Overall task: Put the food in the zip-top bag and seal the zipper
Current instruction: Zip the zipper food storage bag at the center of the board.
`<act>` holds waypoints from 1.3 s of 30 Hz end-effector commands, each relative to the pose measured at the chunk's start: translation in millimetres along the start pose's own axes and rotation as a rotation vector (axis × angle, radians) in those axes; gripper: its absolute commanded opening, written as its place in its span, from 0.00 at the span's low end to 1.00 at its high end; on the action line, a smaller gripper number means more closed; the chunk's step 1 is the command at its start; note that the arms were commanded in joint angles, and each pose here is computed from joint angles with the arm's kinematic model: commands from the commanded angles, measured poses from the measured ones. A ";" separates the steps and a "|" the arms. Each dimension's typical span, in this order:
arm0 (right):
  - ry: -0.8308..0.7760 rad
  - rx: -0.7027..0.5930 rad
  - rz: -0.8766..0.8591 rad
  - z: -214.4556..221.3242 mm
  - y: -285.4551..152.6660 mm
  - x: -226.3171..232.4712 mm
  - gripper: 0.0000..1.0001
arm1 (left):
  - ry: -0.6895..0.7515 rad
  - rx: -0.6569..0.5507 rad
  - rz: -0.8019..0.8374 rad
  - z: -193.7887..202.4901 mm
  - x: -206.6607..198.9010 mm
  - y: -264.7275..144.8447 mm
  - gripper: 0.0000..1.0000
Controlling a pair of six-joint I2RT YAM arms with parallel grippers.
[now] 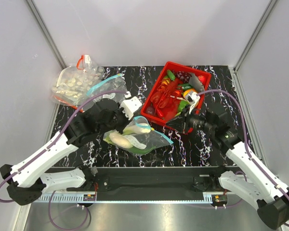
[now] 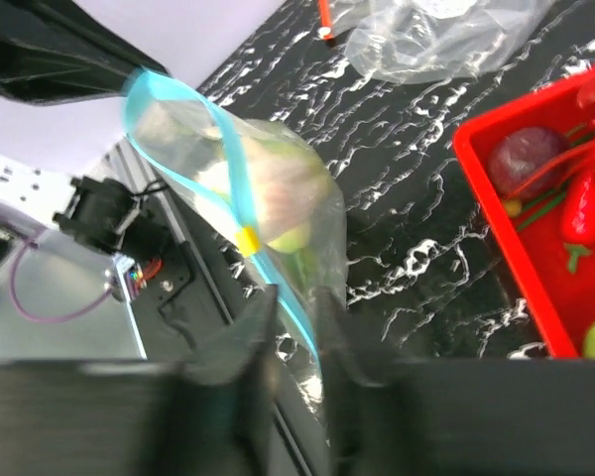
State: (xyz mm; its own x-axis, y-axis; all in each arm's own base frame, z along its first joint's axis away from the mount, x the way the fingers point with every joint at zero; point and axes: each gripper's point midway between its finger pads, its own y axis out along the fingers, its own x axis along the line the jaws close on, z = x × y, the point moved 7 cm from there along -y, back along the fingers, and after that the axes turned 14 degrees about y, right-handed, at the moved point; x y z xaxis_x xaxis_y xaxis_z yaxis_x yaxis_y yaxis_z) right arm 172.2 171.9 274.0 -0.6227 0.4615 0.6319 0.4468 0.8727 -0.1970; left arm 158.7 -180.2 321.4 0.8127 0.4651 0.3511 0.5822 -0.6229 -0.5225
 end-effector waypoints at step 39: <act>-0.225 0.431 0.172 16.9 62.8 39.4 0.00 | -0.026 -0.161 0.062 -48.6 -7.0 11.5 0.00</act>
State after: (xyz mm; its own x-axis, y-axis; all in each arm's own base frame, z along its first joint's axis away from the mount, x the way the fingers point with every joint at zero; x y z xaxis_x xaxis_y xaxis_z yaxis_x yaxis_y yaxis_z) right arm 171.4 263.8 278.6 -0.7243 0.5243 0.4477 0.2414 0.8011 -0.5476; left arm 157.2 -202.6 321.6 0.8558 0.4060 0.3206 0.5173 -0.6618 -0.5427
